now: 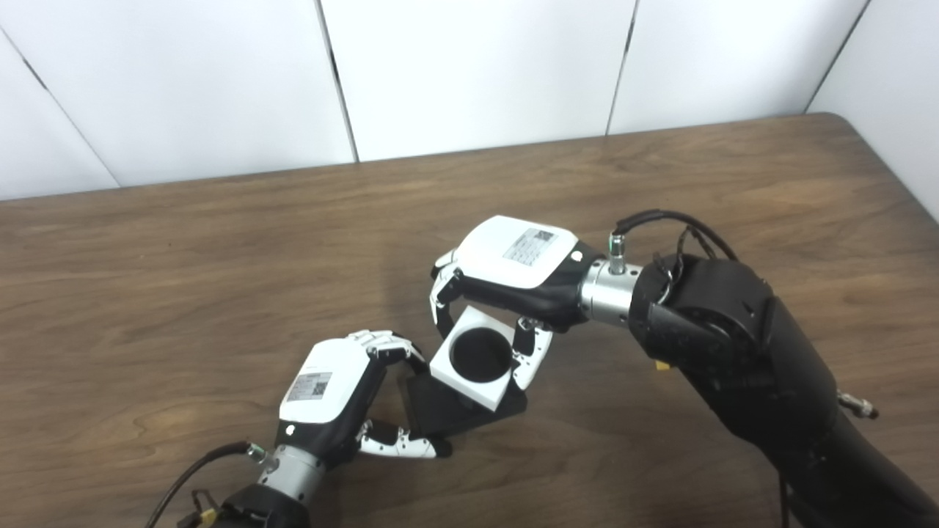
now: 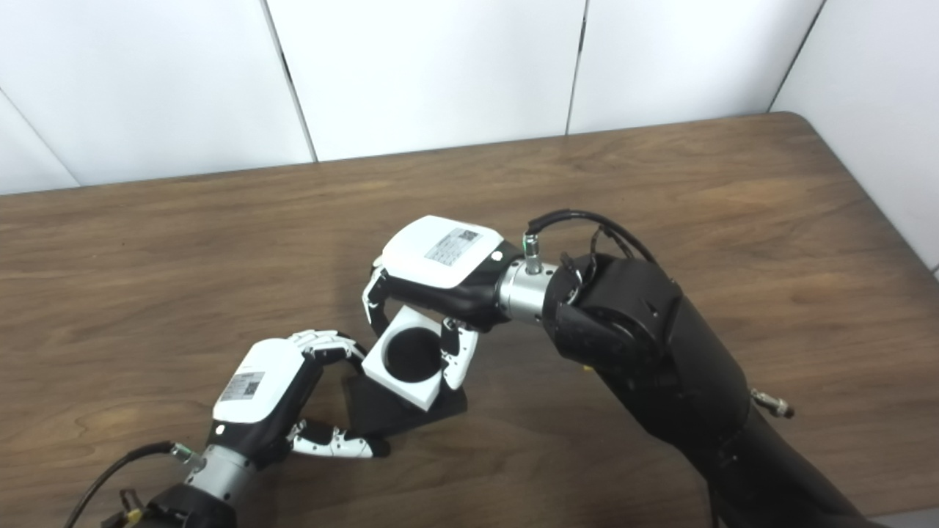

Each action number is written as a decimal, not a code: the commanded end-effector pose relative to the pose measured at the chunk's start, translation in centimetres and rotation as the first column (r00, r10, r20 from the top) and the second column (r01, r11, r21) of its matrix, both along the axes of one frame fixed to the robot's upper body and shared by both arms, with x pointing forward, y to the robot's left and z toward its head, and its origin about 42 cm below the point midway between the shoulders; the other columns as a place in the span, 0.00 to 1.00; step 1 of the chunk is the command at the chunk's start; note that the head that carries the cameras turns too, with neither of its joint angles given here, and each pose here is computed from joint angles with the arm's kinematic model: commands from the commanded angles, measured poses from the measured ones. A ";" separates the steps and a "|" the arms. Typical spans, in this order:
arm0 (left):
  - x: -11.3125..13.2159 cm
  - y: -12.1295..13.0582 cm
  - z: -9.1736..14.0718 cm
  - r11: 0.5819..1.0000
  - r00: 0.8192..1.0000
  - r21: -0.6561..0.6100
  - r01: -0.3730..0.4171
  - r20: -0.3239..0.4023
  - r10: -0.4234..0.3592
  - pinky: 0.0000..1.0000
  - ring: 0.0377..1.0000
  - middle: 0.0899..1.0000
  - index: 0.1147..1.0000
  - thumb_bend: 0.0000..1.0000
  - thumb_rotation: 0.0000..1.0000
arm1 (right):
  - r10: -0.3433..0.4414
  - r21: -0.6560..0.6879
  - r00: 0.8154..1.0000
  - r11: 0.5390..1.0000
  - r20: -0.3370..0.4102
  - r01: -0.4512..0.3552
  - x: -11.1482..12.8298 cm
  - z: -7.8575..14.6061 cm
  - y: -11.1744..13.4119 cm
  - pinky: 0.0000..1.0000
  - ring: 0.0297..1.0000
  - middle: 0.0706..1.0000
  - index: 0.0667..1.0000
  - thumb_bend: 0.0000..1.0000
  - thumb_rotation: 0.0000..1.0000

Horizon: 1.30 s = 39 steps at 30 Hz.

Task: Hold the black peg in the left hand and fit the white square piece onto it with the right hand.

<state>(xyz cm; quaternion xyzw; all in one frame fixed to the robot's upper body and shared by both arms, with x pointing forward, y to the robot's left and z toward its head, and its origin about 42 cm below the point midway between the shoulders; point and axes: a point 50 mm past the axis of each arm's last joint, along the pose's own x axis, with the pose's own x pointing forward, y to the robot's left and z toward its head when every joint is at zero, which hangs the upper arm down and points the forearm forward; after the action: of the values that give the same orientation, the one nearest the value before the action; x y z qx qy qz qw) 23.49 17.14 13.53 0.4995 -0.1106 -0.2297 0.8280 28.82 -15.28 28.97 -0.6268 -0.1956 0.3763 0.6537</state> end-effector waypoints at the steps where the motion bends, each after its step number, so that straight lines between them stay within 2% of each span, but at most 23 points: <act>1: -0.3 -0.6 -0.2 0.999 0.999 0.008 0.036 -0.028 -0.035 0.84 0.79 0.70 0.42 0.52 0.05 | 0.008 0.014 0.998 1.000 0.060 -0.009 0.4 1.0 -0.1 0.83 0.85 0.71 0.45 0.52 0.13; 11: -0.4 -0.6 -0.1 0.999 0.999 0.008 0.037 -0.029 -0.037 0.85 0.79 0.70 0.42 0.52 0.05 | -0.019 0.001 0.999 1.000 0.039 0.019 0.9 0.7 -0.6 0.82 0.85 0.72 0.45 0.52 0.14; 12: -0.4 -0.6 0.0 0.999 0.999 0.010 0.036 -0.030 -0.036 0.85 0.79 0.70 0.42 0.52 0.05 | -0.022 -0.011 0.999 1.000 0.035 0.022 0.9 0.8 -0.6 0.83 0.86 0.73 0.54 0.72 0.17; 13: -0.4 -0.6 0.0 0.999 0.999 0.010 0.036 -0.032 -0.035 0.85 0.79 0.70 0.42 0.52 0.05 | -0.024 -0.027 0.999 0.999 0.032 0.025 0.8 0.8 -0.6 0.85 0.87 0.75 0.61 0.85 0.21; 14: -0.4 -0.6 0.0 0.999 0.999 0.011 0.035 -0.034 -0.035 0.85 0.79 0.70 0.42 0.52 0.05 | -0.027 -0.044 0.999 0.999 0.030 0.028 0.8 0.9 -0.5 0.86 0.88 0.77 0.65 0.92 0.26; 16: -0.4 -0.6 0.1 0.999 0.999 0.012 0.036 -0.034 -0.035 0.85 0.80 0.70 0.42 0.52 0.05 | -0.034 -0.072 0.999 0.997 0.018 0.035 0.8 1.1 -0.5 0.89 0.91 0.81 0.72 0.98 0.36; 20: -0.4 -0.6 0.0 0.999 0.999 0.007 0.036 -0.030 -0.036 0.85 0.79 0.70 0.42 0.52 0.05 | -0.055 -0.110 0.998 0.992 -0.006 0.054 0.7 1.4 -0.6 0.95 0.95 0.89 0.81 1.00 0.47; 26: -0.3 -0.5 -0.1 0.999 0.999 0.009 0.031 -0.021 -0.031 0.84 0.78 0.69 0.42 0.52 0.05 | -0.064 -0.128 0.998 0.990 -0.003 0.063 0.6 1.7 -0.6 0.96 0.97 0.91 0.84 1.00 0.49; 33: -0.2 -0.7 0.1 1.000 0.999 0.023 0.014 -0.029 -0.014 0.84 0.78 0.69 0.43 0.52 0.06 | -0.082 -0.101 0.997 0.991 0.008 0.082 0.5 2.1 -1.1 0.97 0.97 0.90 0.83 1.00 0.50; 34: -0.2 -0.7 0.0 1.000 1.000 0.024 0.013 -0.025 -0.012 0.84 0.78 0.69 0.52 0.70 0.07 | -0.086 -0.098 0.996 0.991 0.005 0.086 0.5 2.1 -1.2 0.98 0.97 0.90 0.83 1.00 0.50; 35: -0.2 -0.7 0.0 1.000 1.000 0.028 0.012 -0.020 -0.011 0.83 0.77 0.69 0.58 0.81 0.11 | -0.090 -0.095 0.996 0.991 0.004 0.090 0.5 2.2 -1.3 0.98 0.98 0.90 0.83 1.00 0.50; 37: -0.2 -0.7 0.0 0.999 1.000 0.042 0.006 -0.010 -0.005 0.82 0.77 0.72 0.68 0.93 0.21 | -0.096 -0.091 0.995 0.991 0.001 0.096 0.4 2.2 -1.5 0.99 0.98 0.90 0.83 1.00 0.49; 39: -0.2 -0.7 0.0 0.999 1.000 0.051 -0.001 -0.002 0.001 0.81 0.78 0.75 0.75 0.98 0.29 | -0.104 -0.088 0.995 0.991 -0.005 0.103 0.3 2.1 -1.7 0.99 0.98 0.89 0.82 1.00 0.49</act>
<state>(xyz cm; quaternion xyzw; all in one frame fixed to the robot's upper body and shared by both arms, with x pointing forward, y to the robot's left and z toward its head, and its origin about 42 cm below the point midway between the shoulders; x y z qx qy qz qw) 23.56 16.58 13.84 0.5114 -0.1119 -0.2241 0.8220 29.23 -16.63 29.58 -0.6562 -0.1226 0.3736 0.6440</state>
